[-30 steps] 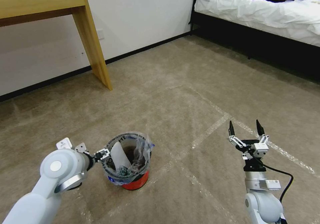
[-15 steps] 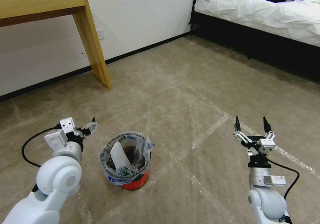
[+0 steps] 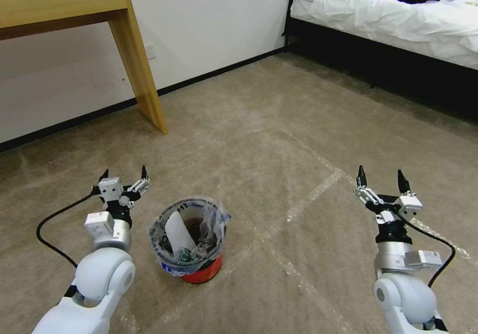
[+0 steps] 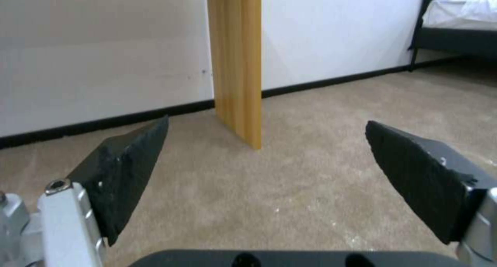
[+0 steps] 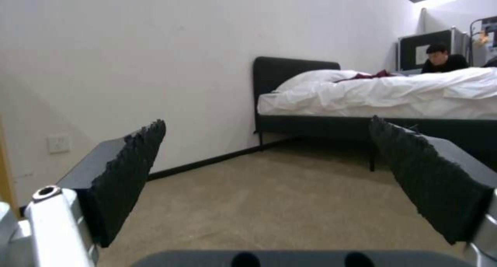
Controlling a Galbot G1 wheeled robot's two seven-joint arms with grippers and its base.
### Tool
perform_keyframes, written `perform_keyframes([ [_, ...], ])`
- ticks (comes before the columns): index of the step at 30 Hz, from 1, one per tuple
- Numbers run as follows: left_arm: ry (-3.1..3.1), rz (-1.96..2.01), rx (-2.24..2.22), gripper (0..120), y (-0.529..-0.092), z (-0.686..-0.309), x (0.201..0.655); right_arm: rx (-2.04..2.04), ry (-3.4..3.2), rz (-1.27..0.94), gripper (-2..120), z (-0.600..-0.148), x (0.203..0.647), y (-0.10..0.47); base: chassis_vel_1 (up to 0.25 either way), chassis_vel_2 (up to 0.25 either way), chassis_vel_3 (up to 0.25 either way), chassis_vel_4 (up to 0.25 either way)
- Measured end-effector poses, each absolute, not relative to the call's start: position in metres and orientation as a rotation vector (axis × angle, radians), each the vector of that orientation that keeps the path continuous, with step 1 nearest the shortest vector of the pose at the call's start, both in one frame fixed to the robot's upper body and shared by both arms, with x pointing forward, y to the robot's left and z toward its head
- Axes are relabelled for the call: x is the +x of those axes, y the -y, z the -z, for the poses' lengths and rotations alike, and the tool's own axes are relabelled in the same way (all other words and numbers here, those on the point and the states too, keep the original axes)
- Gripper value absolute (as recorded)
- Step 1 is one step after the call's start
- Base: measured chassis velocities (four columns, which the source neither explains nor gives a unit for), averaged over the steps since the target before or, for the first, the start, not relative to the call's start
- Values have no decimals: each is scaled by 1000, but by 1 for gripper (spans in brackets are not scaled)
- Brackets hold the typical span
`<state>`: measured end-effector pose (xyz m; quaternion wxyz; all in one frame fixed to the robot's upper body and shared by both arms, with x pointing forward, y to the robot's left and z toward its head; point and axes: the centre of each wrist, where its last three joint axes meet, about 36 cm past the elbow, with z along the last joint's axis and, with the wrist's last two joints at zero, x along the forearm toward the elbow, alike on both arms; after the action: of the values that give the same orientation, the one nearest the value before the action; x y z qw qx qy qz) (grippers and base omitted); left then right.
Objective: Pick up the trash bin and place the garbage on the floor into it.
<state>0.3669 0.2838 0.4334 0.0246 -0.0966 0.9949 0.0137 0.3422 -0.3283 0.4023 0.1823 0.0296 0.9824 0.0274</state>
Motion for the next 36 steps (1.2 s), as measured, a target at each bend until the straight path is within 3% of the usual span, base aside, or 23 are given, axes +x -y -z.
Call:
perform_keyframes([
  [36, -3087, -19, -312, 100, -284, -435, 367, 79, -2771, -71, 100, -401, 343, 329, 0, 0, 0, 0],
])
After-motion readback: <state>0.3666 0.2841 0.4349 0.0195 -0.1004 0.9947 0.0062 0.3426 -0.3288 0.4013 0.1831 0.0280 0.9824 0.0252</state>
